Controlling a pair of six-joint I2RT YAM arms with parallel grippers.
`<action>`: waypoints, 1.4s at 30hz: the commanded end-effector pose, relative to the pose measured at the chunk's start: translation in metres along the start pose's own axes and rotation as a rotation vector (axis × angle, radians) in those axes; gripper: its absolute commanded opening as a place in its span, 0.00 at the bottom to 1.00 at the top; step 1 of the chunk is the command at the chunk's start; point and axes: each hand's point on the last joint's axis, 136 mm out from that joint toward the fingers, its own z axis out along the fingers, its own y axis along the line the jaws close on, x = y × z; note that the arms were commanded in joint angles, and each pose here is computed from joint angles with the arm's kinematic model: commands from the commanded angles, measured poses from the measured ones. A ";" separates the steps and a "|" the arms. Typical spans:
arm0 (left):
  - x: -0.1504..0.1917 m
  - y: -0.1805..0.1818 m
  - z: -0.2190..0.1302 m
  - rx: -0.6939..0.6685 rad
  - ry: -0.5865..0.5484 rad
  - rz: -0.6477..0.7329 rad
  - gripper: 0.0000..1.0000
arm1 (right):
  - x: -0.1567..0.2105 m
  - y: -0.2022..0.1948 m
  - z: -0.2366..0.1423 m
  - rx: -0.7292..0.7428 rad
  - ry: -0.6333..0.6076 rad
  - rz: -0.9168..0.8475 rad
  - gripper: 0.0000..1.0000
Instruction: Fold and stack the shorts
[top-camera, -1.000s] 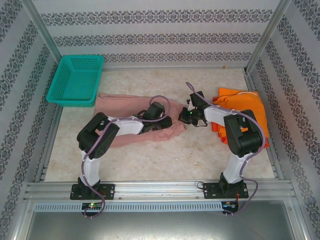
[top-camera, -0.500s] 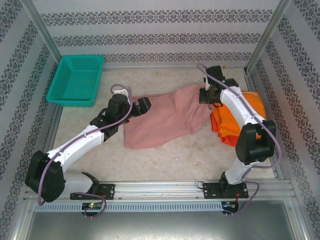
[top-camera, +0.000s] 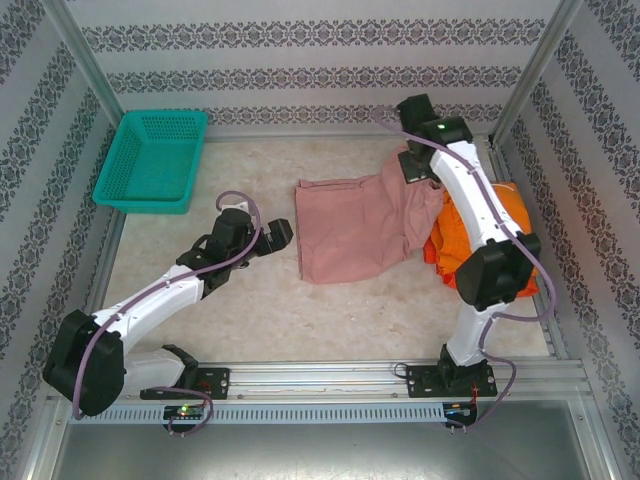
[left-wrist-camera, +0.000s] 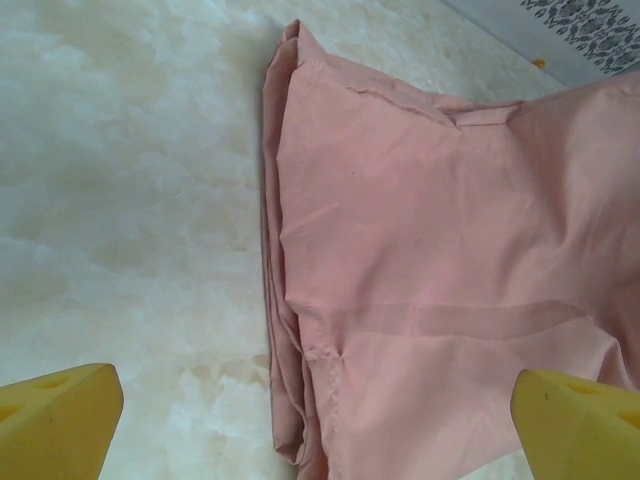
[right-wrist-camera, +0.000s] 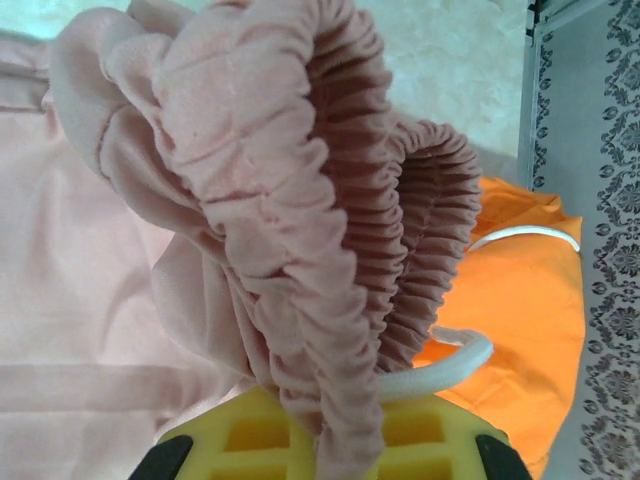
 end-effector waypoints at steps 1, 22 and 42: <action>-0.002 0.005 -0.003 -0.002 -0.021 -0.028 1.00 | 0.007 0.014 -0.003 0.062 0.072 -0.082 0.00; -0.013 0.032 -0.030 -0.045 -0.166 -0.116 1.00 | 0.007 0.328 -0.081 -0.890 0.127 -0.100 0.44; -0.036 -0.011 0.015 0.132 -0.017 -0.217 0.95 | 0.028 0.278 -0.007 -1.191 0.124 0.479 0.75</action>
